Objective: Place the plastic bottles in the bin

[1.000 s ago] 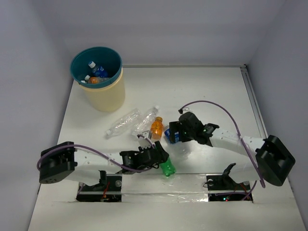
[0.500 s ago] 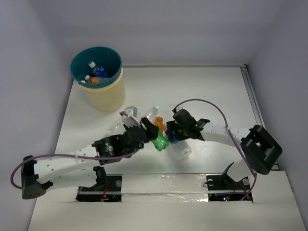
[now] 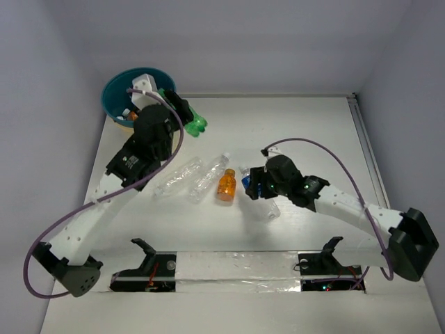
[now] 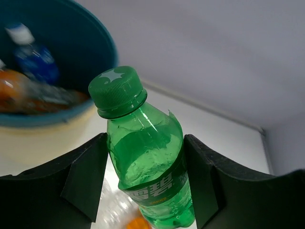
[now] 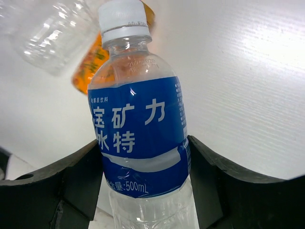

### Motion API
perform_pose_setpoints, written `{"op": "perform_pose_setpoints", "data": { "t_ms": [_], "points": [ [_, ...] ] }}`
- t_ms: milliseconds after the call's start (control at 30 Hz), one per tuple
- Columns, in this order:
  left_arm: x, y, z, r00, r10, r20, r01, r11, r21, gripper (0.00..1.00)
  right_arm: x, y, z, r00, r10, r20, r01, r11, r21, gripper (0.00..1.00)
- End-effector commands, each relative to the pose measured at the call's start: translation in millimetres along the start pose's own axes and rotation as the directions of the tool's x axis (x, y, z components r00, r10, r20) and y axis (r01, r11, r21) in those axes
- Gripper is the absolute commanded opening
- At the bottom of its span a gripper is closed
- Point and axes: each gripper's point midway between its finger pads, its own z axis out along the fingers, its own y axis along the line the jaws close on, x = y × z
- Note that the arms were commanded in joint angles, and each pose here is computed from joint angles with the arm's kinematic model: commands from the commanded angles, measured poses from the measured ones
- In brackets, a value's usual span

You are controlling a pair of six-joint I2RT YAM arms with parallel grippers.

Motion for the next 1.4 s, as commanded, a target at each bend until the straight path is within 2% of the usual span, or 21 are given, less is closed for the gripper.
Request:
{"op": "perform_pose_setpoints", "data": {
  "t_ms": [0, 67, 167, 300, 433, 500, 600, 633, 733, 833, 933, 967, 1000, 1033, 1100, 1133, 1200, 1233, 1367],
  "points": [
    [-71.1, 15.1, 14.2, 0.987, 0.035, 0.155, -0.022, 0.996, -0.081, 0.41, -27.0, 17.6, -24.1, 0.992, 0.040, 0.120, -0.028, 0.995, -0.101, 0.57],
    [-88.2, 39.8, 30.4, 0.979, 0.073, 0.192, -0.037, 0.982, -0.186, 0.41, -37.1, 26.3, -34.9, 0.984, 0.054, 0.168, -0.029, 0.988, -0.153, 0.56],
    [-122.5, 63.5, 43.5, 0.964, 0.102, 0.245, -0.028, 0.957, -0.288, 0.41, -63.6, 43.4, -66.6, 0.954, 0.090, 0.285, -0.015, 0.967, -0.255, 0.57],
    [-150.0, 90.6, 62.3, 0.947, 0.153, 0.282, -0.030, 0.917, -0.397, 0.43, -83.4, 55.1, -90.2, 0.922, 0.123, 0.366, 0.002, 0.946, -0.323, 0.58],
    [-152.8, 111.9, 84.5, 0.940, 0.220, 0.262, -0.063, 0.864, -0.499, 0.44, -105.4, 74.1, -110.3, 0.896, 0.156, 0.415, 0.026, 0.916, -0.401, 0.58],
    [-139.0, 123.2, 96.4, 0.941, 0.252, 0.227, -0.091, 0.833, -0.546, 0.45, -124.5, 83.9, -123.5, 0.871, 0.187, 0.455, 0.033, 0.901, -0.433, 0.58],
    [-129.8, 143.7, 107.7, 0.943, 0.261, 0.207, -0.096, 0.808, -0.582, 0.54, -161.5, 98.5, -149.1, 0.809, 0.242, 0.535, 0.051, 0.879, -0.475, 0.58],
    [-123.7, 149.0, 111.4, 0.950, 0.244, 0.197, -0.087, 0.810, -0.580, 0.64, -171.6, 97.9, -153.8, 0.789, 0.255, 0.559, 0.045, 0.884, -0.466, 0.58],
    [-123.0, 157.0, 115.4, 0.960, 0.198, 0.198, -0.061, 0.837, -0.543, 0.79, -198.0, 111.5, -170.2, 0.757, 0.272, 0.594, 0.070, 0.870, -0.488, 0.58],
    [-131.4, 143.7, 108.4, 0.962, 0.159, 0.222, -0.037, 0.882, -0.469, 0.86, -219.9, 124.5, -173.5, 0.739, 0.279, 0.613, 0.089, 0.862, -0.499, 0.58],
    [-137.0, 127.2, 89.8, 0.964, 0.121, 0.238, -0.022, 0.924, -0.381, 0.86, -246.1, 140.0, -176.6, 0.713, 0.299, 0.634, 0.107, 0.848, -0.520, 0.58],
    [-143.8, 113.9, 72.7, 0.962, 0.093, 0.257, -0.009, 0.951, -0.311, 0.85, -253.7, 143.9, -176.4, 0.702, 0.314, 0.639, 0.104, 0.842, -0.529, 0.58],
    [-142.9, 108.1, 63.9, 0.963, 0.070, 0.260, 0.003, 0.963, -0.270, 0.84, -266.6, 150.6, -181.7, 0.674, 0.339, 0.657, 0.118, 0.828, -0.548, 0.58],
    [-123.8, 112.4, 62.0, 0.973, 0.065, 0.222, -0.007, 0.967, -0.256, 0.83, -281.6, 161.2, -178.6, 0.664, 0.353, 0.659, 0.124, 0.817, -0.563, 0.58],
    [-119.0, 101.7, 32.0, 0.975, 0.043, 0.219, -0.007, 0.986, -0.165, 0.82, -302.3, 175.5, -179.9, 0.640, 0.389, 0.663, 0.136, 0.792, -0.596, 0.58],
    [-89.8, 113.7, 31.1, 0.987, 0.045, 0.156, -0.017, 0.984, -0.176, 0.80, -304.8, 187.5, -157.4, 0.673, 0.388, 0.630, 0.132, 0.775, -0.618, 0.58],
    [-77.1, 112.4, 6.1, 0.989, 0.036, 0.142, -0.019, 0.992, -0.122, 0.80, -332.1, 205.7, -174.6, 0.627, 0.435, 0.647, 0.175, 0.730, -0.661, 0.58],
    [-48.0, 125.5, 4.8, 0.996, 0.036, 0.078, -0.025, 0.990, -0.140, 0.80, -338.5, 212.3, -173.8, 0.622, 0.450, 0.641, 0.183, 0.712, -0.678, 0.58],
    [-2.6, 139.8, -23.0, 1.000, 0.026, -0.006, -0.027, 0.994, -0.109, 0.80, -373.3, 235.6, -160.9, 0.588, 0.516, 0.623, 0.191, 0.660, -0.727, 0.59]
  ]
}}
